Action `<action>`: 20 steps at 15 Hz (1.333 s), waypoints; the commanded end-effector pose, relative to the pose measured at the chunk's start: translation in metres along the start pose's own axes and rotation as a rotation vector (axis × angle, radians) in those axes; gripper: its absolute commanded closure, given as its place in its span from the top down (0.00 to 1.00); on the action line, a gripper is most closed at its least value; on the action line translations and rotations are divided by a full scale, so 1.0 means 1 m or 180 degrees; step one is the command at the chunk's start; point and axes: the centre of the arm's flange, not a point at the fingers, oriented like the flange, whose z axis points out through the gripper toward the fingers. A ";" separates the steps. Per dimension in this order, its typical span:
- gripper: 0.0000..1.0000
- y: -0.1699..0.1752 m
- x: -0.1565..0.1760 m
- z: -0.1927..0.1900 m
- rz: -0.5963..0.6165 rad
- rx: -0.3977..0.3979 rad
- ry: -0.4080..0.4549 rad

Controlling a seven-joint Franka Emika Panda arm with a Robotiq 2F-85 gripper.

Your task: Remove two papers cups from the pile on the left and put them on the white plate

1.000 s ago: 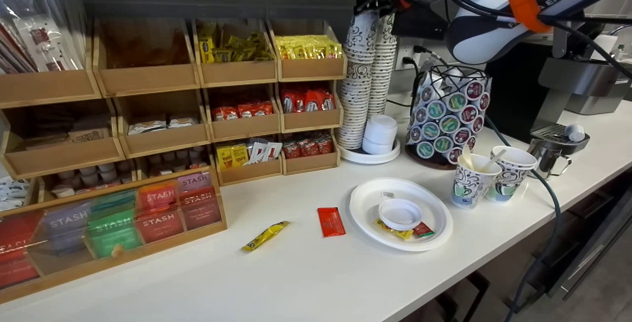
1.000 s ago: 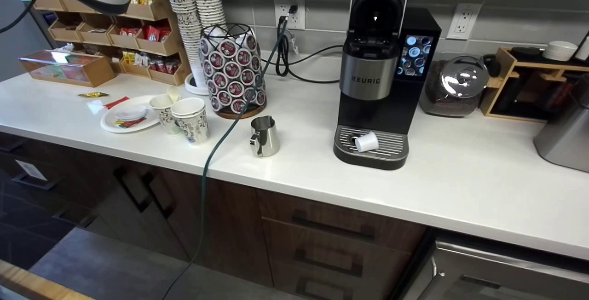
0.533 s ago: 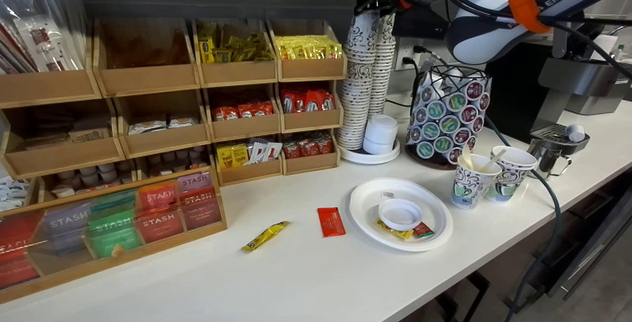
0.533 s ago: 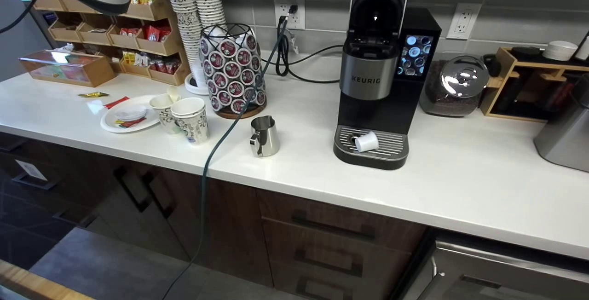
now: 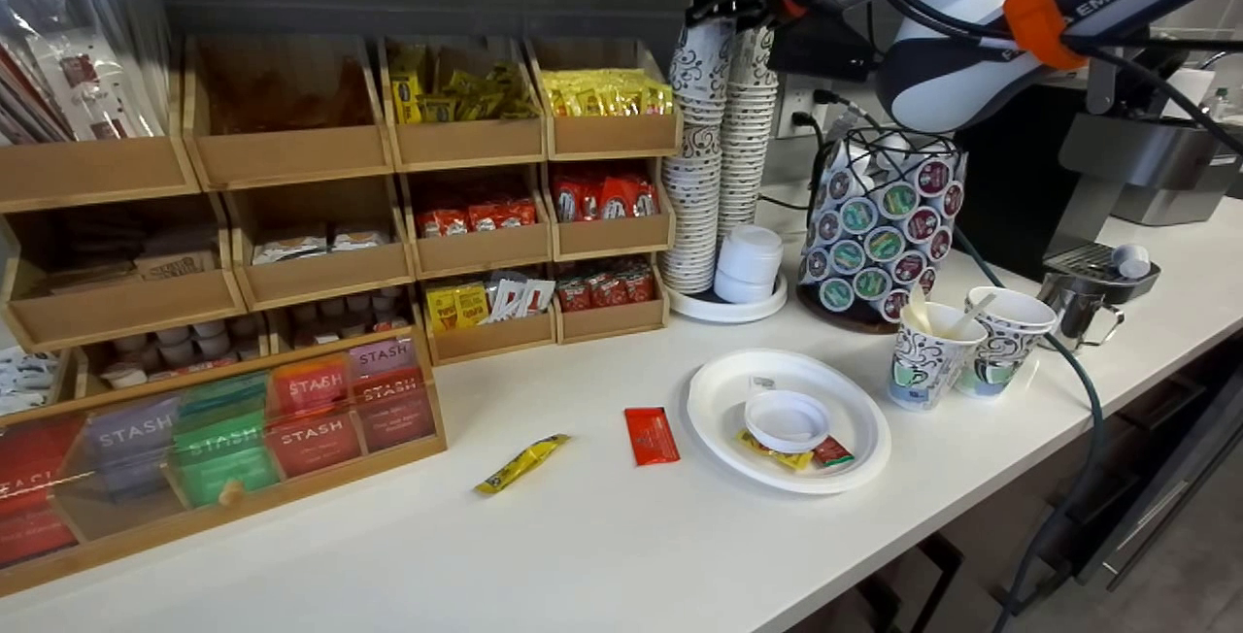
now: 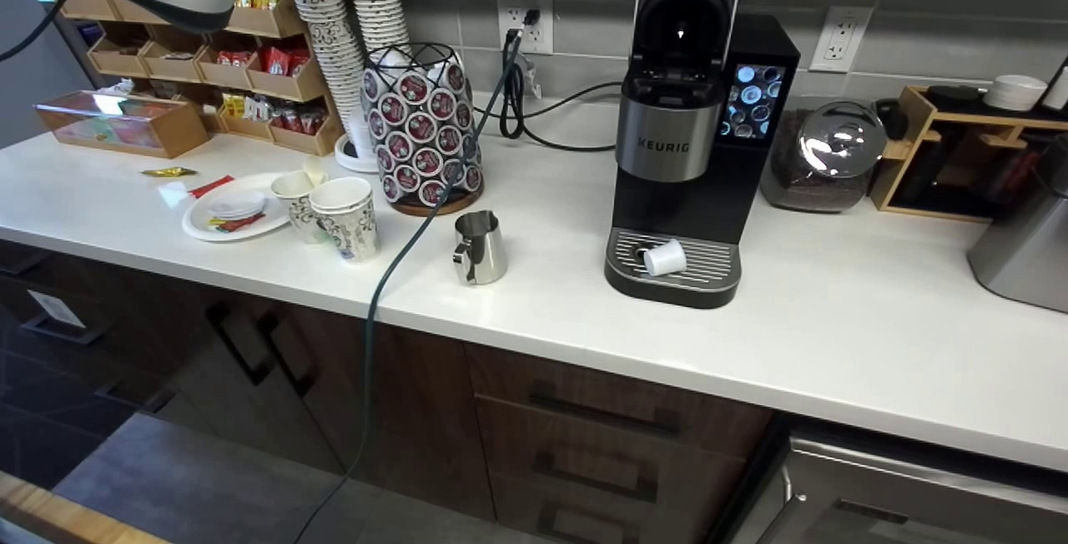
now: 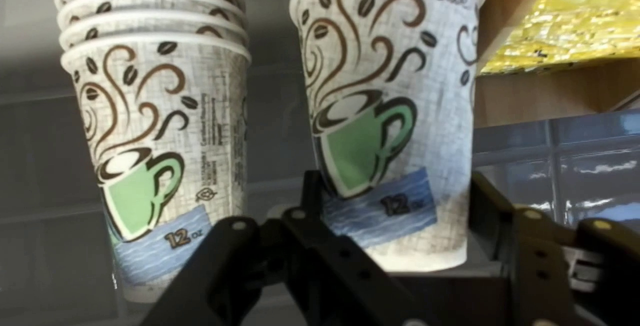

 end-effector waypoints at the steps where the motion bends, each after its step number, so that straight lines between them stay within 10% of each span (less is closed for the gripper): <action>1: 0.45 0.006 -0.003 -0.002 -0.0020 -0.0123 -0.0069; 5: 0.45 0.015 -0.001 -0.001 -0.0030 -0.0243 -0.0046; 7: 0.92 0.016 0.000 -0.002 -0.0033 -0.0247 -0.0047; 20: 0.97 0.009 -0.007 0.009 -0.0019 -0.0350 -0.0219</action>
